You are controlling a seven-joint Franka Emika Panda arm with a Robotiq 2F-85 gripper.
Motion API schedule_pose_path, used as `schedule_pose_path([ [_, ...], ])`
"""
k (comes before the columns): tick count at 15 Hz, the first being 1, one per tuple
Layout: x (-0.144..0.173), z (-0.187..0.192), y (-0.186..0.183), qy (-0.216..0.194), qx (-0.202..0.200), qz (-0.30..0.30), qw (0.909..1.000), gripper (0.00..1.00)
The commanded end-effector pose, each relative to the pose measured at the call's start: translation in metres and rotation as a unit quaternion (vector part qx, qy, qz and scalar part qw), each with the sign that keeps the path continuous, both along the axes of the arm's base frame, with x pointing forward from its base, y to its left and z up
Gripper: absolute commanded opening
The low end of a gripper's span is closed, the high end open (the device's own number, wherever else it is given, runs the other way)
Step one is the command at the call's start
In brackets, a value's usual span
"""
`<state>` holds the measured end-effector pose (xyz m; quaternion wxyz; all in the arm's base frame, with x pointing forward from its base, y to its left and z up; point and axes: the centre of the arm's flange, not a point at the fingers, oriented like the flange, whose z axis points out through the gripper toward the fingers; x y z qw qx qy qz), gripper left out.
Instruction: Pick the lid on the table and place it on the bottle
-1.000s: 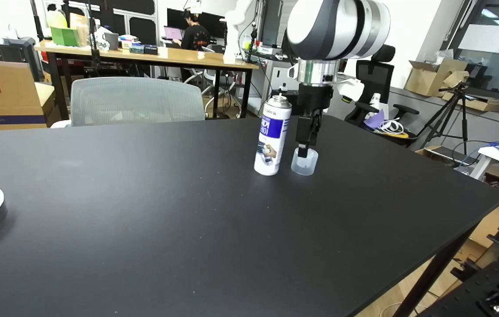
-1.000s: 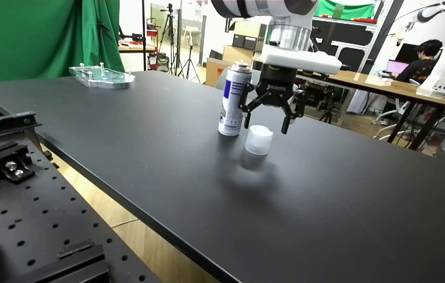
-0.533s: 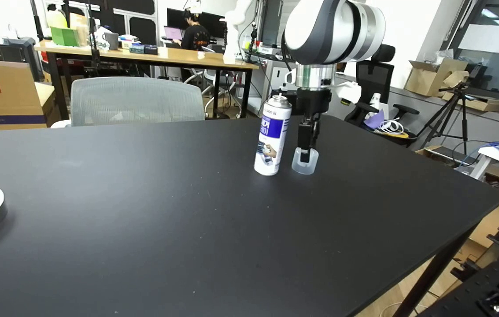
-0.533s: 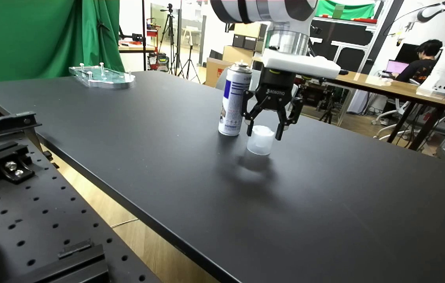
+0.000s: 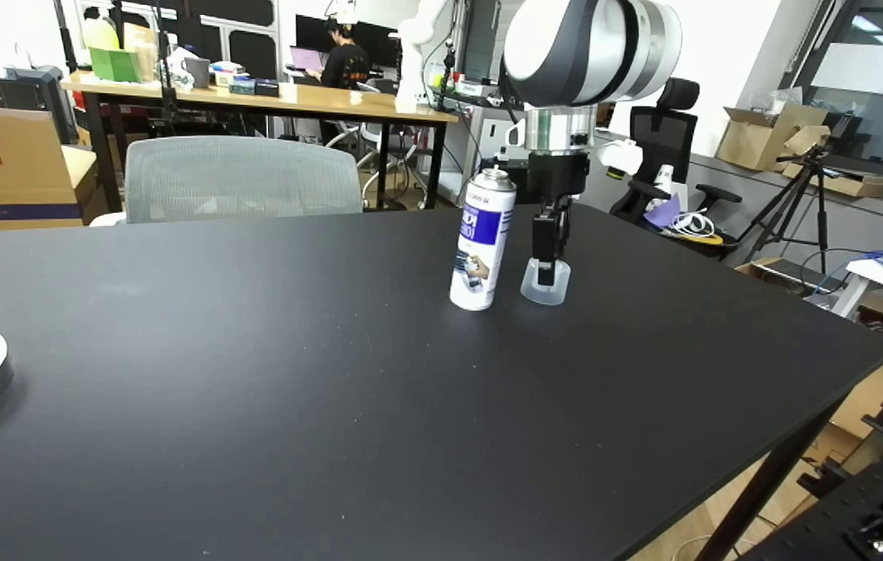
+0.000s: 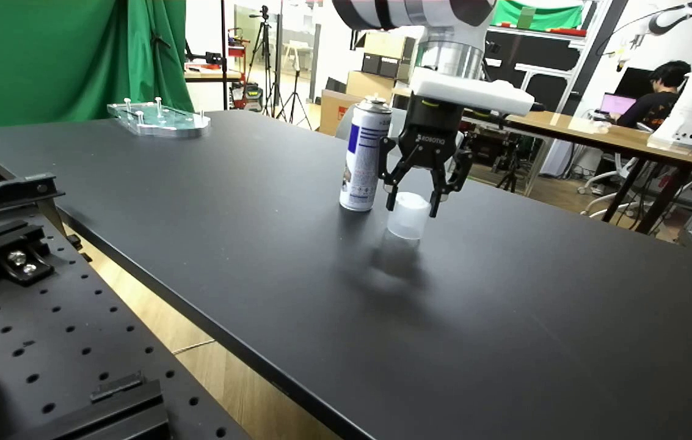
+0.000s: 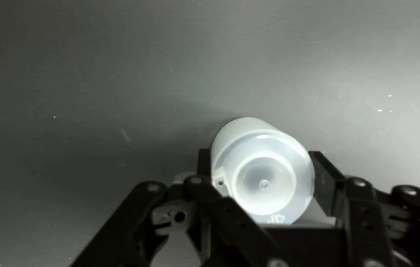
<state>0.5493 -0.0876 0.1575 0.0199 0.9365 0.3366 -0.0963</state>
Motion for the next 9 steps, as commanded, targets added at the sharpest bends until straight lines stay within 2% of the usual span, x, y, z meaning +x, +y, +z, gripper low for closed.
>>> schedule_pose_path([
  [1,-0.003,0.048,-0.001,0.013,-0.021,-0.027,0.9993,0.40],
  [9,-0.003,0.168,0.033,-0.003,-0.058,-0.075,0.9955,0.40],
])
